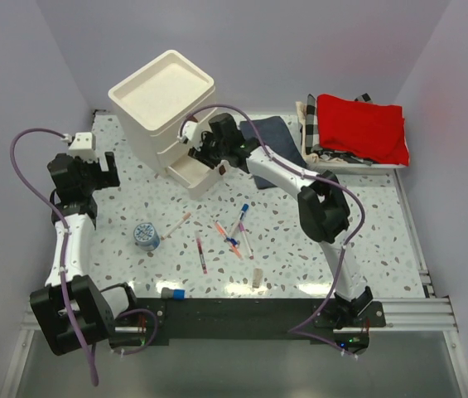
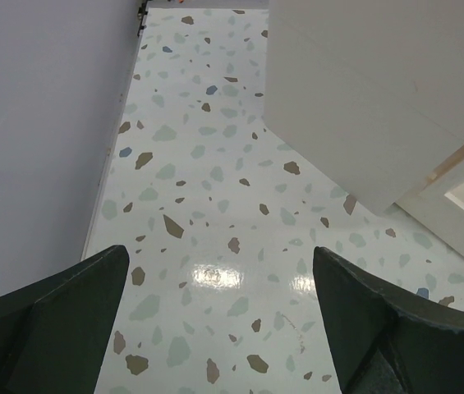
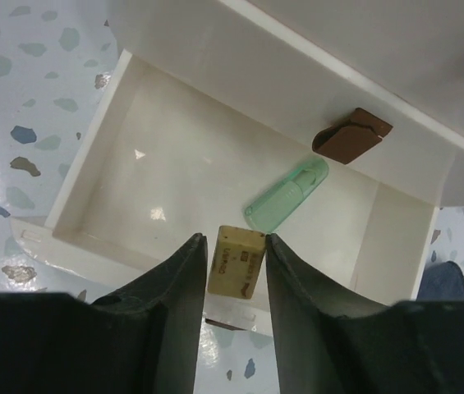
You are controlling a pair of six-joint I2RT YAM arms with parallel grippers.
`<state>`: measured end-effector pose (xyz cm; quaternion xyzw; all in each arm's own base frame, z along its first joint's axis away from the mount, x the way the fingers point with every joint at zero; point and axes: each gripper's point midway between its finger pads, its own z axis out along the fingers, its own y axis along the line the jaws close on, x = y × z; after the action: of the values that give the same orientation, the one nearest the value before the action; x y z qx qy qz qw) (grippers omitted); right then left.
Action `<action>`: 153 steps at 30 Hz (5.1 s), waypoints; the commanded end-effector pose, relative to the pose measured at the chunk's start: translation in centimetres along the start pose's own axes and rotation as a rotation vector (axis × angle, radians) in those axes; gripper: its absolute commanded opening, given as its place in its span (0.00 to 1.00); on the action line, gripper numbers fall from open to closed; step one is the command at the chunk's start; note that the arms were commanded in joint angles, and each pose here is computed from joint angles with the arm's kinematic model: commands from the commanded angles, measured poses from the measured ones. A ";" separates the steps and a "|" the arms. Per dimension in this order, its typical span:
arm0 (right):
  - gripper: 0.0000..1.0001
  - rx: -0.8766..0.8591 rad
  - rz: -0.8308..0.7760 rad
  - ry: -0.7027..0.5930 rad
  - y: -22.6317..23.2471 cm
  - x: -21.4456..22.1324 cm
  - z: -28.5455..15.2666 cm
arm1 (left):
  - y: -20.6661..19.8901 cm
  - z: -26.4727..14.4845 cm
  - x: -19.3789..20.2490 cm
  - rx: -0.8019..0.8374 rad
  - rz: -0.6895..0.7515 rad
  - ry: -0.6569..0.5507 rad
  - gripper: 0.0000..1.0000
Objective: Sort the stationery into containers
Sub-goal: Place the stationery in the drawer, then pick up the stationery from the center of the board, then place the stationery in the drawer, then close the drawer in the storage box.
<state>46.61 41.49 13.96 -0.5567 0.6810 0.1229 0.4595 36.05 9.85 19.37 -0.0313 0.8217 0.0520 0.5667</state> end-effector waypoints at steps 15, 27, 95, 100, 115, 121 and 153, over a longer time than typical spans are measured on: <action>0.53 -0.506 -0.166 0.098 9.2 4.2 -15.5 | 0.4 -0.1 -2.9 -0.009 0.006 -0.122 0.99; 0.52 -0.955 -1.067 -0.061 19.7 14.6 -23.0 | -1.4 -0.4 -1.5 0.055 0.005 -0.148 0.99; 0.06 -0.070 -0.162 -0.059 -0.7 -3.4 -1.3 | -2.0 -2.1 -3.4 0.045 -0.004 -0.103 0.96; 0.34 -0.027 -0.118 -0.083 -1.0 -3.9 -0.3 | -1.9 -1.9 -3.7 0.046 0.027 -0.101 0.96; 0.00 -0.014 -0.074 0.021 0.0 3.8 -7.7 | 2.4 0.2 -10.5 -0.124 -0.028 -0.294 0.98; 0.00 -0.011 -0.057 0.009 -0.3 4.5 -5.6 | 2.8 2.8 -12.0 -0.112 -0.053 -0.311 0.37; 0.00 0.258 0.079 -0.196 -8.2 0.4 4.2 | 3.1 6.7 -4.9 -0.118 -0.071 -0.091 0.00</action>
<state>54.50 40.15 11.07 -0.4842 0.6786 0.1002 0.5432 43.61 13.07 21.40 -0.0897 0.7921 0.0709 0.5995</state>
